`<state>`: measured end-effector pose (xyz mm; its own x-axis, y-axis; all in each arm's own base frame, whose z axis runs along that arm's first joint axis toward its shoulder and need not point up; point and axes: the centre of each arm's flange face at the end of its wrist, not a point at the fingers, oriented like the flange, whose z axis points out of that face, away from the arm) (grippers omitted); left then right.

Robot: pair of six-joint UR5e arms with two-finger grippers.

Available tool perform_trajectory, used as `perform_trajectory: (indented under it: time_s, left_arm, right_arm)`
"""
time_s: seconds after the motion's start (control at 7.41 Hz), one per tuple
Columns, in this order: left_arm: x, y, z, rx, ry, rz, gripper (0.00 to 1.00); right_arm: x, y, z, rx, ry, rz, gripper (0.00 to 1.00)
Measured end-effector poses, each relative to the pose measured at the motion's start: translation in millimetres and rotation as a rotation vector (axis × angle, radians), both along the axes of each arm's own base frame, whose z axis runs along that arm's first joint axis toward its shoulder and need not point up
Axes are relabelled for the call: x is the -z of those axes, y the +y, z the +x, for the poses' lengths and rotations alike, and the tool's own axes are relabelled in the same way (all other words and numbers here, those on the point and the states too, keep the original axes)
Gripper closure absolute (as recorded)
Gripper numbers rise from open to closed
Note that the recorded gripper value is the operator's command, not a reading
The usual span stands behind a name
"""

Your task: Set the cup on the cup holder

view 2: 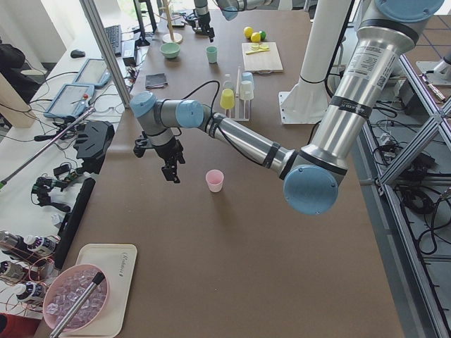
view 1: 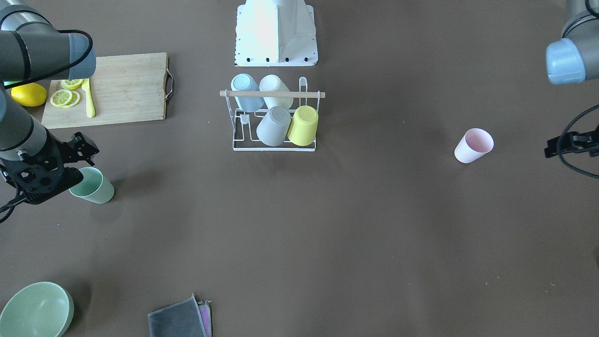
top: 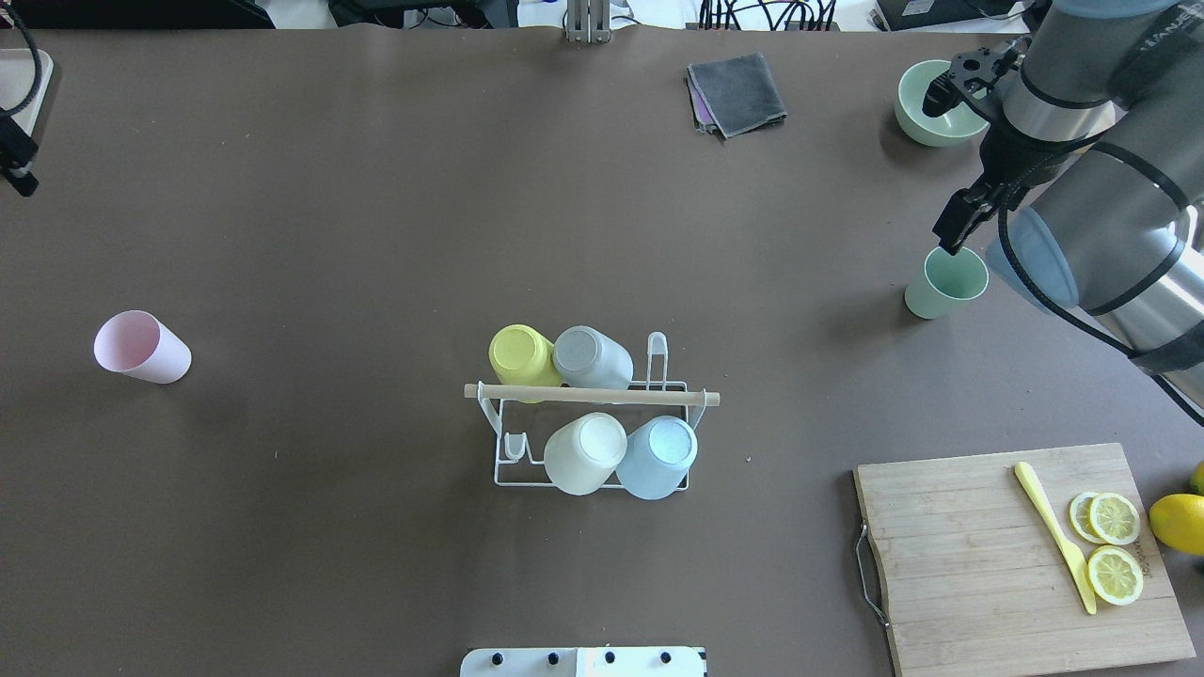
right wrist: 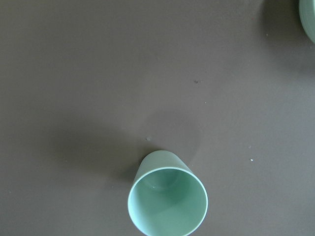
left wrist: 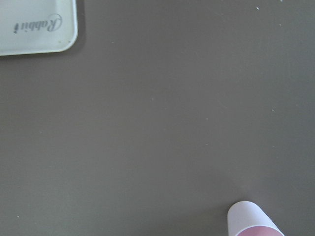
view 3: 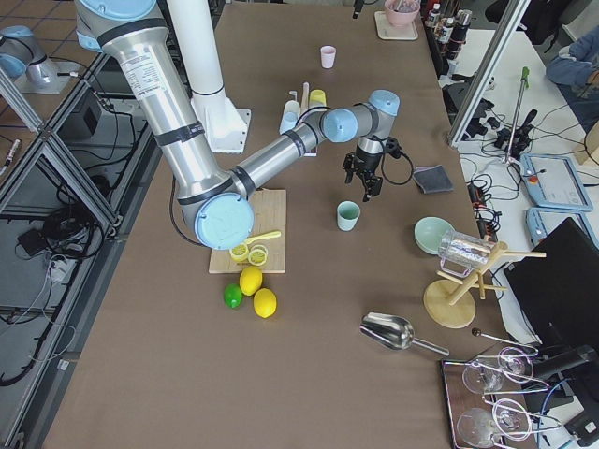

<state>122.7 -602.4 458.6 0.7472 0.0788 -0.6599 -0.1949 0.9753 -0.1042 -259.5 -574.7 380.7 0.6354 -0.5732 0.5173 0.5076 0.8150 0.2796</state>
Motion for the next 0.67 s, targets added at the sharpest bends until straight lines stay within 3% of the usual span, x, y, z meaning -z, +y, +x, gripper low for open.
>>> perform_trajectory:
  time_s: [0.27, 0.67]
  left_arm:
    - [4, 6, 47, -0.074, 0.002, -0.012, 0.02]
    - [5, -8, 102, -0.159, -0.022, -0.074, 0.02]
  right_arm:
    - [21, -10, -19, 0.016, 0.005, 0.019, 0.0]
    - [42, -39, -52, 0.074, 0.053, -0.004, 0.0]
